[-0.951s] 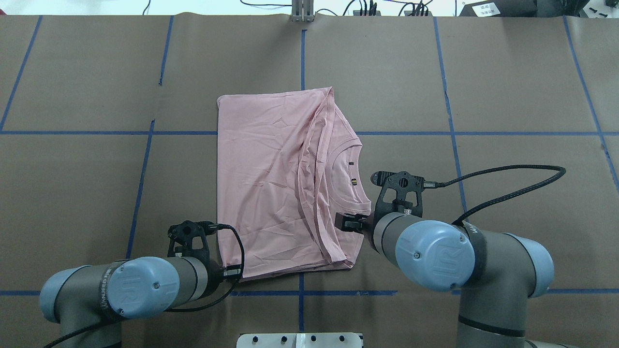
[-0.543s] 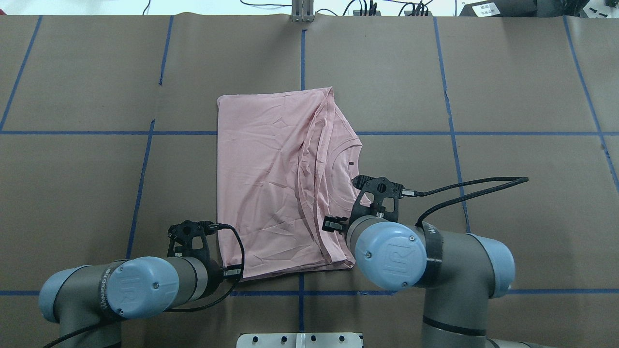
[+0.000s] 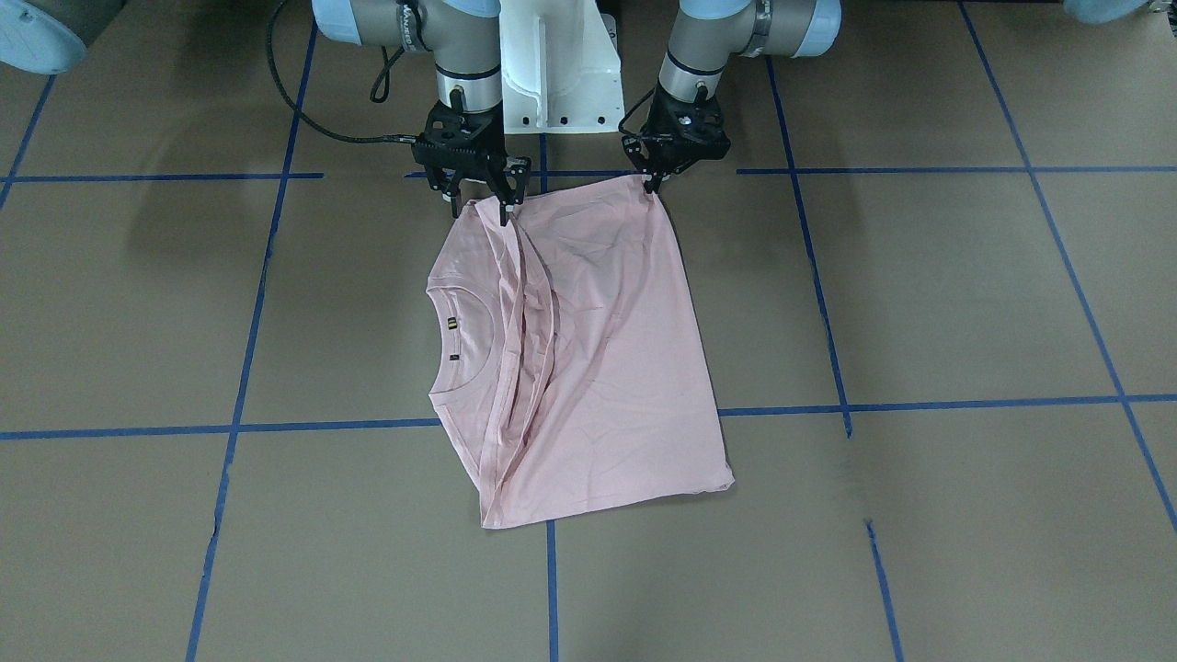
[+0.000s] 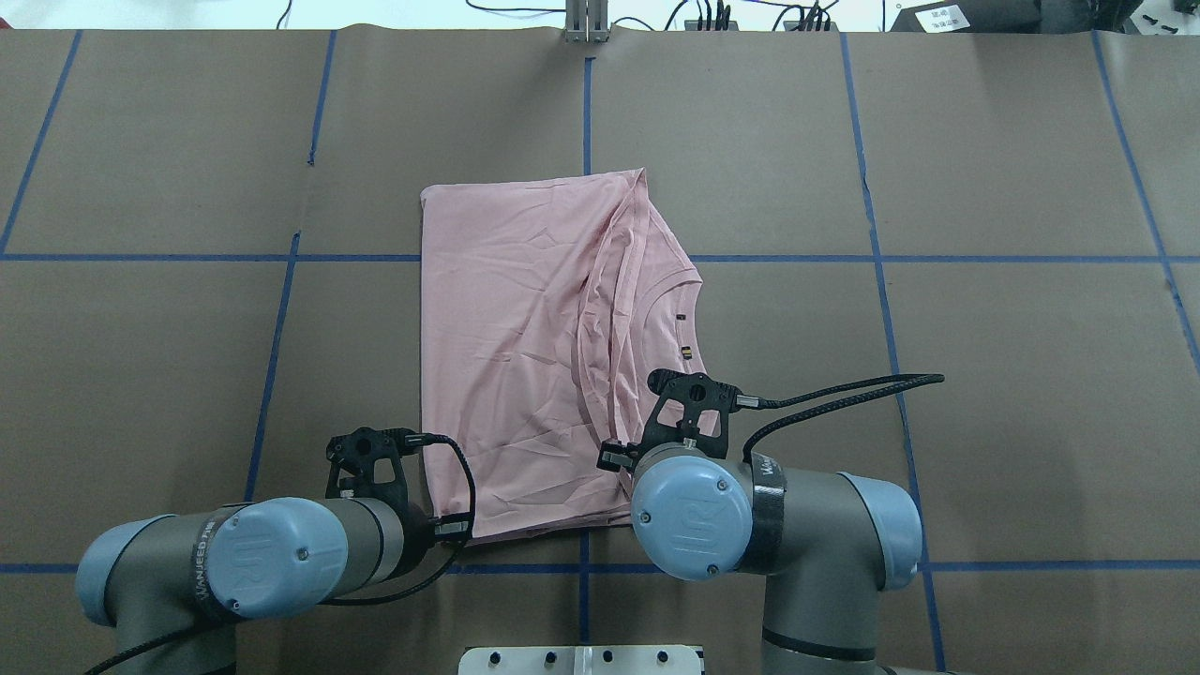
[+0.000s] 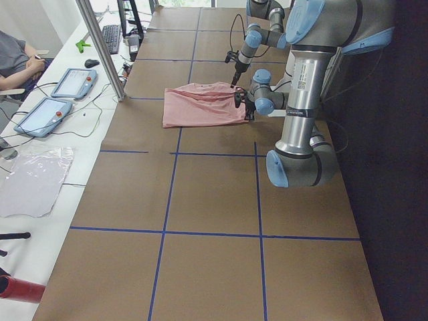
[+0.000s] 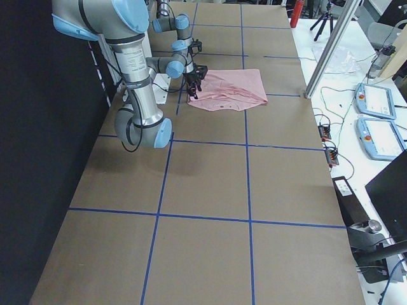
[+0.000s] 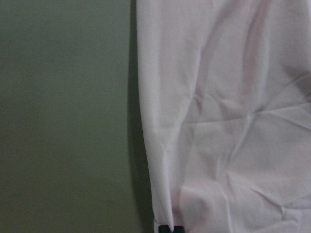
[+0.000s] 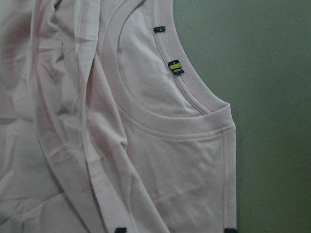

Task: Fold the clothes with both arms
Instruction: 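Shift the right gripper inward and close both grippers on the near edge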

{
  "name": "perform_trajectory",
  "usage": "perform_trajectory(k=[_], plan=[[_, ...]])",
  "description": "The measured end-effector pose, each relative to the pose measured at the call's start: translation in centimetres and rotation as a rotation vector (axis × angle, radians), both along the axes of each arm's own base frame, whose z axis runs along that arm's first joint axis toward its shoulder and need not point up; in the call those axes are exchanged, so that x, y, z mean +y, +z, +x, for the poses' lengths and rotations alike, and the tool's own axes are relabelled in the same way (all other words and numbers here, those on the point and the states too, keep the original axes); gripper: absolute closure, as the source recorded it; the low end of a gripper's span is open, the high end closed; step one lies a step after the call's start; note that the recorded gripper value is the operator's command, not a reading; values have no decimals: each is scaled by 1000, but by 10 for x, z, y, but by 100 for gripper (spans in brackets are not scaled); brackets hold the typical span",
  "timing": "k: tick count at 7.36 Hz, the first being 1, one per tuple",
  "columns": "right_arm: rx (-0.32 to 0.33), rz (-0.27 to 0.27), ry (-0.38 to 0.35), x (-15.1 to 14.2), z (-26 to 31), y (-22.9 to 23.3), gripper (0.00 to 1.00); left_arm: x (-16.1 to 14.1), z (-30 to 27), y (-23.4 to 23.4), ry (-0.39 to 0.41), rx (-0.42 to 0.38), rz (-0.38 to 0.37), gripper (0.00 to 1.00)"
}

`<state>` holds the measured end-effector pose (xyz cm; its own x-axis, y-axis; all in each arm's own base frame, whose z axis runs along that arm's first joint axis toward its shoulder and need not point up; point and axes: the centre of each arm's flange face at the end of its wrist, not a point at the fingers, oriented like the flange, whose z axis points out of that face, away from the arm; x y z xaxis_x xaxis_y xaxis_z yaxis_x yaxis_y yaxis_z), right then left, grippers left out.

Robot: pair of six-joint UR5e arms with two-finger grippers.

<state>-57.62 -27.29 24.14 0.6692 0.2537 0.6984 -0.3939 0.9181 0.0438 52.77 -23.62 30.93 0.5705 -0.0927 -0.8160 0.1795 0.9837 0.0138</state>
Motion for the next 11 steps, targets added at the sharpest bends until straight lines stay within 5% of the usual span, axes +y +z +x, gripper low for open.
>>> perform_trajectory(k=[11], plan=[[32, -10, 16, 29, -15, 24, 47, 0, 0, 0, 0, 1, 1, 100]])
